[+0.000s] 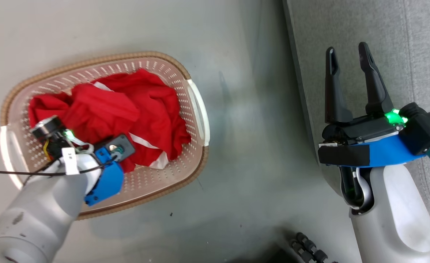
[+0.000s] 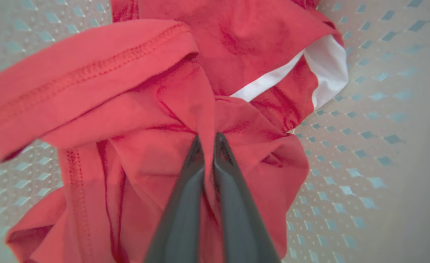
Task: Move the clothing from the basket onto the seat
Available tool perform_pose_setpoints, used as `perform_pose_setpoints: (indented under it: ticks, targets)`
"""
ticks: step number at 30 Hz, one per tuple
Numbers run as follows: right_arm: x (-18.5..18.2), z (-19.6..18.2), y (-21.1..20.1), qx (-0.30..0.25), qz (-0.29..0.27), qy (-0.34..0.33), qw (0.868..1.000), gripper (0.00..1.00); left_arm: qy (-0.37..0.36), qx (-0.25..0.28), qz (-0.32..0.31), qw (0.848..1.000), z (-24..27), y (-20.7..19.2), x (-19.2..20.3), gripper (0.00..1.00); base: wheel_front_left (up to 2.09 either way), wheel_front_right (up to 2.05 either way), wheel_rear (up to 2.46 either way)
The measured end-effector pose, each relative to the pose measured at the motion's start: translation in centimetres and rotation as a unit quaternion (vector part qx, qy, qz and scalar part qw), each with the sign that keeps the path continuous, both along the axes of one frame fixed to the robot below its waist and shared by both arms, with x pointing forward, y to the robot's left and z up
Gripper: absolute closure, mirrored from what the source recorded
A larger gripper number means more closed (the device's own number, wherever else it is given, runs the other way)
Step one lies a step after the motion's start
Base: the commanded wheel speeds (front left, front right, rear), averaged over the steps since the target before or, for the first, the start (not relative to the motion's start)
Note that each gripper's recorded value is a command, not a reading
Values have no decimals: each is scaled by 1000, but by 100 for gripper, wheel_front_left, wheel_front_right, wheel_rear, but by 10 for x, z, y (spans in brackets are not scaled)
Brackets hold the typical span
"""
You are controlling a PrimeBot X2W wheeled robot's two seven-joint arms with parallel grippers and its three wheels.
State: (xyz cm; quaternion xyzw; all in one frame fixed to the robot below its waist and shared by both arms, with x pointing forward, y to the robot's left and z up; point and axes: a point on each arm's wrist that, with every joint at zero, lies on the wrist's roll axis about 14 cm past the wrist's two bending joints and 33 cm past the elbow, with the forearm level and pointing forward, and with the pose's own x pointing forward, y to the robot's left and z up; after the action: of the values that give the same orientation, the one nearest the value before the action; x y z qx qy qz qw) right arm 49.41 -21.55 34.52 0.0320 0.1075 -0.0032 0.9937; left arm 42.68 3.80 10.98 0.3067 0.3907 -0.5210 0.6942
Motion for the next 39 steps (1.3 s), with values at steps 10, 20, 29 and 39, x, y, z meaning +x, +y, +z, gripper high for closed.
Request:
perform_pose_setpoints:
  ticks: [10,20,29,39]
  targets:
    - [3,37,16,0,19,-39,999,0,-38,-84,46,995,67,-35,9,100,0,0,0]
    - [-6,73,33,5,37,-70,997,0,-100,-180,110,972,155,-60,29,100,0,0,0]
    - [-16,102,51,11,57,-98,994,0,-178,-262,153,936,243,-62,46,100,0,0,0]
    - [-35,130,62,16,70,-121,990,0,-265,-343,174,884,342,-63,52,100,0,0,0]
